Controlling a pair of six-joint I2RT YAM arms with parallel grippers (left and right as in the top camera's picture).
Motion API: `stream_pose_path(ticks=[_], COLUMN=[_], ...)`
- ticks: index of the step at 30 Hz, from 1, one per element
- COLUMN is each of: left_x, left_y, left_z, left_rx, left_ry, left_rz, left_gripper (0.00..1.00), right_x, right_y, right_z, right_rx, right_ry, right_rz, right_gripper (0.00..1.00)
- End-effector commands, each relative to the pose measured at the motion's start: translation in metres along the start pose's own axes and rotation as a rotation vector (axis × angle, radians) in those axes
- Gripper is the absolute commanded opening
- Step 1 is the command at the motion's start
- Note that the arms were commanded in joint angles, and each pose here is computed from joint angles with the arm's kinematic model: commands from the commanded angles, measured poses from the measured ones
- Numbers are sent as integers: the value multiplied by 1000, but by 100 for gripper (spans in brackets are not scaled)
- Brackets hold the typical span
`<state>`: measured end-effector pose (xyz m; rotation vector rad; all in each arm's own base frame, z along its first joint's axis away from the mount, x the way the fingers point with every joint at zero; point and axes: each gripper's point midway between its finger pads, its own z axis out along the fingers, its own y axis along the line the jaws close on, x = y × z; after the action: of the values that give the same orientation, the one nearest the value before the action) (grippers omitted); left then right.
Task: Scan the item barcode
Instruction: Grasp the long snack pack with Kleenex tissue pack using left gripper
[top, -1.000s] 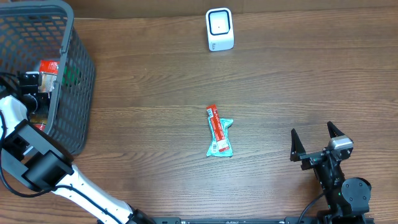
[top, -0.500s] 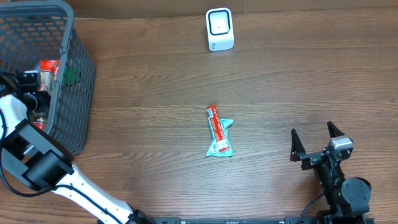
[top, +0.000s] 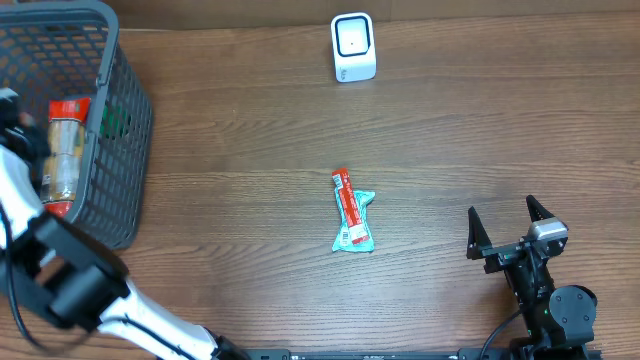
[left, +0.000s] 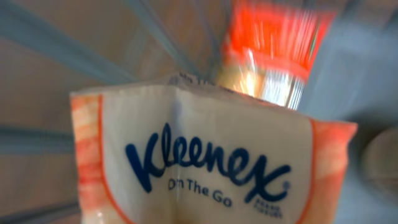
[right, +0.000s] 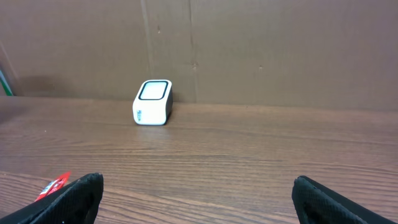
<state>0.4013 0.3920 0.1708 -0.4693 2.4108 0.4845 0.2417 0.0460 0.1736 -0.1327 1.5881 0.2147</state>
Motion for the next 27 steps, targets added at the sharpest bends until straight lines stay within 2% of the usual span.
stream_pose_path(ticks=[1,6,11,19,27], left_x=[-76,-107,-93,-44,10], left_y=[22,17,20,6,-12], left_z=[-111,-185,-198,-141,-47], left_rx=[-105,-139,-180,-115,-37], left_ry=[-252,-401,-345,-119,113], left_rz=[-42,-49,-58,-67,-13], left_gripper=[29,31,31,32,31], right_x=[3,3,3,3,3], right_y=[-1,-1,-1,-1,-1], right_z=[0,0,0,0,0], right_rx=[7,7,7,7,7], right_ry=[-1,-1,-1,-1,-1], right_rz=[9,9,9,9,9], right_gripper=[100,100,100,100,100])
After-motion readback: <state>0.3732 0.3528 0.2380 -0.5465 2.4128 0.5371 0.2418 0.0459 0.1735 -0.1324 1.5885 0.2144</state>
